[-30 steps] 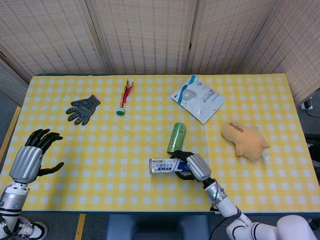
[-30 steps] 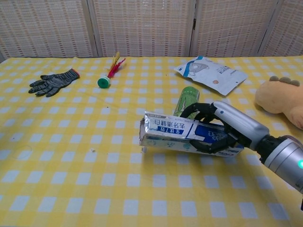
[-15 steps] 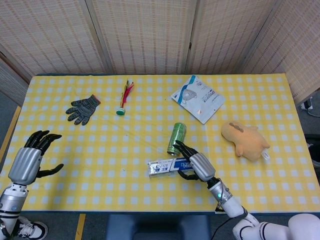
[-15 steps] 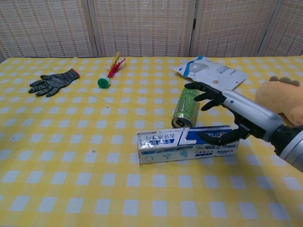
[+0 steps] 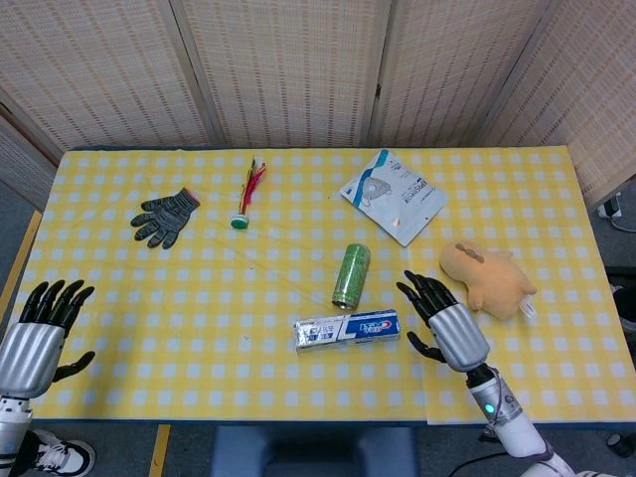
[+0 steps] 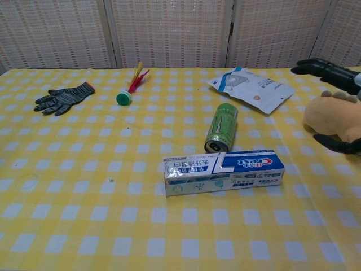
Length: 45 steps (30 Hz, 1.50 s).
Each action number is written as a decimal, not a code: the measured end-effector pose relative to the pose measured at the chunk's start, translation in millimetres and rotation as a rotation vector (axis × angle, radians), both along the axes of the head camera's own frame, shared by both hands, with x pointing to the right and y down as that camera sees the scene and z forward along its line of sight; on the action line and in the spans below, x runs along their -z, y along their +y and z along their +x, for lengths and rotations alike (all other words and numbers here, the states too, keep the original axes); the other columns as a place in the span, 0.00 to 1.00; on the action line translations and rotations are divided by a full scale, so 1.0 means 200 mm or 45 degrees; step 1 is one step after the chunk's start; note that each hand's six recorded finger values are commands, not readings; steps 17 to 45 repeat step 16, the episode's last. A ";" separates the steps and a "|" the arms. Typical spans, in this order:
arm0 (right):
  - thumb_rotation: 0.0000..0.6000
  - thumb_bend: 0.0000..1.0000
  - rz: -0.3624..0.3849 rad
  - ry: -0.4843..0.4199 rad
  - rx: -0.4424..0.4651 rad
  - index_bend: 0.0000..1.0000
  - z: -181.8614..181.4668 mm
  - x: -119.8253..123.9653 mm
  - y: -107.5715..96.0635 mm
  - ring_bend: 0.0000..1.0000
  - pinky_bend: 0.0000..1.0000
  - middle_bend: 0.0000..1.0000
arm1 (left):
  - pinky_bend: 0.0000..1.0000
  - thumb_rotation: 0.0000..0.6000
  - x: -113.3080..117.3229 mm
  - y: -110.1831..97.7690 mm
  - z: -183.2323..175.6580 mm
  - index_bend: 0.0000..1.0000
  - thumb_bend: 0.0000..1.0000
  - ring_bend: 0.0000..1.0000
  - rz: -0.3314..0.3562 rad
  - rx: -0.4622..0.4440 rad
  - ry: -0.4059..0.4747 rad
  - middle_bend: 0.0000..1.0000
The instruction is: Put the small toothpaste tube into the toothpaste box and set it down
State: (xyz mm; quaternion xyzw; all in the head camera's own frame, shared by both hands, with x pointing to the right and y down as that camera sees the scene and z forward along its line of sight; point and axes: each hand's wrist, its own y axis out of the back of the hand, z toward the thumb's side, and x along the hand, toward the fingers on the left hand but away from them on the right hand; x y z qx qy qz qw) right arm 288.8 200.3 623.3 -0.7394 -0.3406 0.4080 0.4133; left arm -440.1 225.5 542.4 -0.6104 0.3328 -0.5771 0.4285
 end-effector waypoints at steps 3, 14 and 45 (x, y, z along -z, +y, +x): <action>1.00 0.38 0.092 0.212 -0.071 0.00 0.24 0.16 0.05 0.00 0.00 0.00 | 0.00 1.00 0.03 0.07 -0.06 0.13 0.19 0.02 0.049 0.030 -0.035 0.10; 1.00 0.38 0.141 0.430 -0.416 0.00 0.72 0.41 0.34 0.00 0.00 0.00 | 0.00 1.00 0.06 0.27 -0.19 0.11 0.20 0.01 0.076 0.139 -0.031 0.09; 1.00 0.38 0.134 0.412 -0.427 0.00 0.73 0.42 0.33 0.00 0.00 0.00 | 0.00 1.00 0.08 0.28 -0.17 0.11 0.20 0.01 0.083 0.125 -0.026 0.09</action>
